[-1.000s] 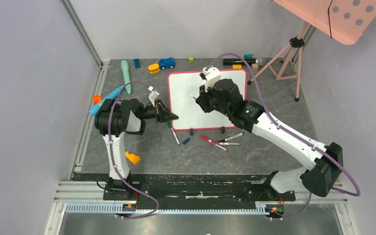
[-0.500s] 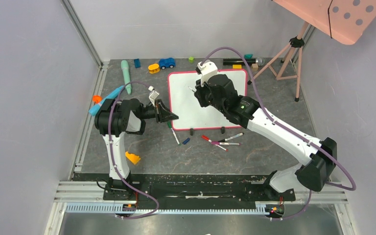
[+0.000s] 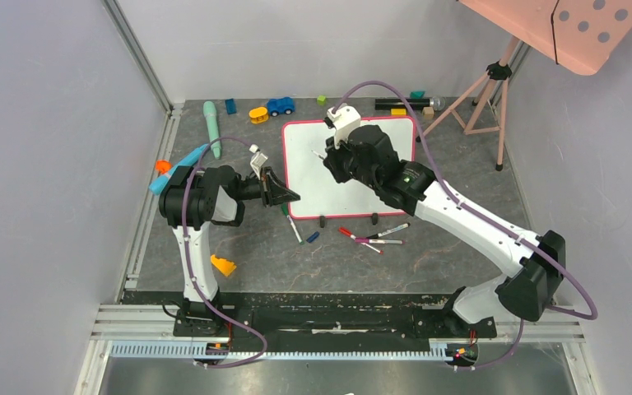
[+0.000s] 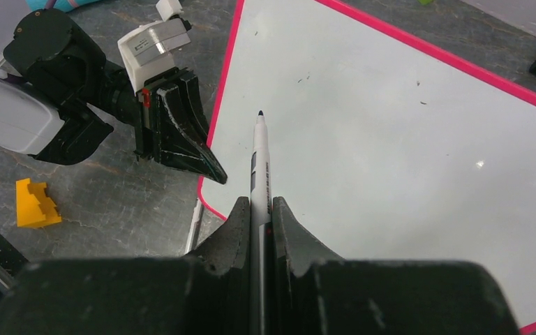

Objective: Write a sentence on the whiteboard

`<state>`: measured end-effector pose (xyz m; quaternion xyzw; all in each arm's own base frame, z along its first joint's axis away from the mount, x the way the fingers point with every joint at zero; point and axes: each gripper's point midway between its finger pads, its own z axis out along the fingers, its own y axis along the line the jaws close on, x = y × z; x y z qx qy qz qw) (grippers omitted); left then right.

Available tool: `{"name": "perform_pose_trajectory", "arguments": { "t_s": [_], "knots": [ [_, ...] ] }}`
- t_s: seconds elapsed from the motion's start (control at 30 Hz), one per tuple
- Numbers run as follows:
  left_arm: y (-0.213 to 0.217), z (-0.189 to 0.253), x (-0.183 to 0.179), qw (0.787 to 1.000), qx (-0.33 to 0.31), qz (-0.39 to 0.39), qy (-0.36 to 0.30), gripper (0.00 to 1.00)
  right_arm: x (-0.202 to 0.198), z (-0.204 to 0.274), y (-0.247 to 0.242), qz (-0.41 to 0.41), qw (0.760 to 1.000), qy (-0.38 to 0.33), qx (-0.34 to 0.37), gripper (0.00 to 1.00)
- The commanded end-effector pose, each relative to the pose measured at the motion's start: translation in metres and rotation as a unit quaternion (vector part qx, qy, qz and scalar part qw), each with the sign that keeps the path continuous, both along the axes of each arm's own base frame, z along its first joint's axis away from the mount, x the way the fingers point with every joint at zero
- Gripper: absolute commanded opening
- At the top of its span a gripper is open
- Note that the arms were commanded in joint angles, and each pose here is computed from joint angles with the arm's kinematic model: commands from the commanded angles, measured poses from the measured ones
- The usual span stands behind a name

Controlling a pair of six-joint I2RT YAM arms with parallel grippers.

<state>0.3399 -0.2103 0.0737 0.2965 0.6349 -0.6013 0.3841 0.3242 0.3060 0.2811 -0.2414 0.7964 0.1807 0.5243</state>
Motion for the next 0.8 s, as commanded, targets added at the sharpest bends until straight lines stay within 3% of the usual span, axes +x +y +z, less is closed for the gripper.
{"name": "perform_pose_trajectory", "arguments": {
  "t_s": [0.0, 0.33, 0.6, 0.77],
  "knots": [
    [0.001, -0.007, 0.000, 0.997, 0.006, -0.016, -0.075, 0.02, 0.003, 0.017, 0.003, -0.003, 1.000, -0.003, 0.012, 0.00],
    [0.001, -0.007, 0.000, 0.997, 0.006, -0.015, -0.075, 0.02, 0.006, 0.021, -0.007, -0.039, 0.999, -0.003, 0.034, 0.00],
    [0.001, -0.007, 0.000, 0.997, 0.006, -0.016, -0.075, 0.02, -0.039, -0.003, 0.012, 0.115, 0.993, 0.010, 0.022, 0.00],
    [0.001, -0.007, 0.000, 0.997, 0.006, -0.016, -0.075, 0.02, -0.056, -0.031, 0.006, 0.149, 0.988, 0.036, -0.014, 0.00]
  ]
}}
